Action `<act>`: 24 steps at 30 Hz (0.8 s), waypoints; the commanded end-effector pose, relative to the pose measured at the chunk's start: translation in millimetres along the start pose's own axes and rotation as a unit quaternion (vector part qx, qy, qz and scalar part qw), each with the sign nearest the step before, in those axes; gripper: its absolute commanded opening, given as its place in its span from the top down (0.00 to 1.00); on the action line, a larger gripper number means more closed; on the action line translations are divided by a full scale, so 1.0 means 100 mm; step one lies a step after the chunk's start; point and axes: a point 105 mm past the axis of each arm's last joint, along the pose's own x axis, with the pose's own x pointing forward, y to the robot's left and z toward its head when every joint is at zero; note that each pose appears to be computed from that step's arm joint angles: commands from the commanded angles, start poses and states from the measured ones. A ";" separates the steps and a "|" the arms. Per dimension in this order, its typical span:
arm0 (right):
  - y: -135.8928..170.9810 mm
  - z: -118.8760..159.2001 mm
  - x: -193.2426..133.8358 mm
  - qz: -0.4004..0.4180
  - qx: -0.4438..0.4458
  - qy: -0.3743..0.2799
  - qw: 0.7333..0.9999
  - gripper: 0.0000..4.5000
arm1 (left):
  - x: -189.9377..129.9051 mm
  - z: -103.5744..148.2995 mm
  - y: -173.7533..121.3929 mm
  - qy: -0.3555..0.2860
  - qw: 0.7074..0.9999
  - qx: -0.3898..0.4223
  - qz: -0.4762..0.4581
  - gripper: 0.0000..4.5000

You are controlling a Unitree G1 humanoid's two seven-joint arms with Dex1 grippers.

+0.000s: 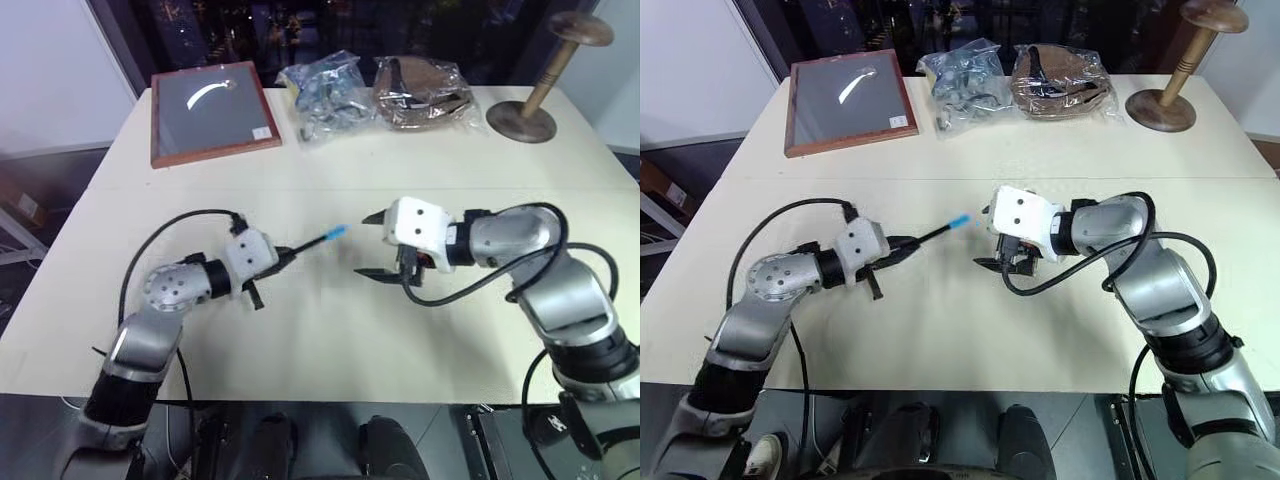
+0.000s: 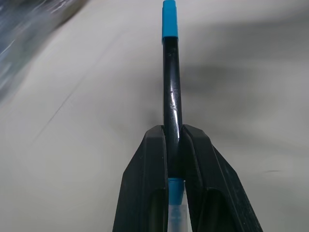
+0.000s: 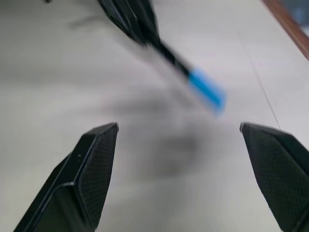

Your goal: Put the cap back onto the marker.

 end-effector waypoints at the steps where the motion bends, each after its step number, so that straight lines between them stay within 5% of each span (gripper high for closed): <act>1: 0.03 0.02 -0.13 -0.037 0.022 -0.008 0.999 0.07 | -0.19 0.02 0.11 0.015 0.995 -0.057 0.083 1.00; 12: 0.35 -0.21 -0.18 -0.039 0.096 0.026 0.994 0.07 | -0.63 -0.39 0.00 0.146 0.919 -0.267 0.251 1.00; 20: 0.35 -0.22 -0.14 -0.033 0.092 0.027 0.995 0.07 | -0.66 -0.64 -0.18 0.210 0.899 -0.291 0.253 1.00; 24: 0.34 -0.21 -0.14 -0.034 0.091 0.027 0.995 0.03 | -0.65 -0.64 -0.27 0.212 0.898 -0.302 0.241 0.60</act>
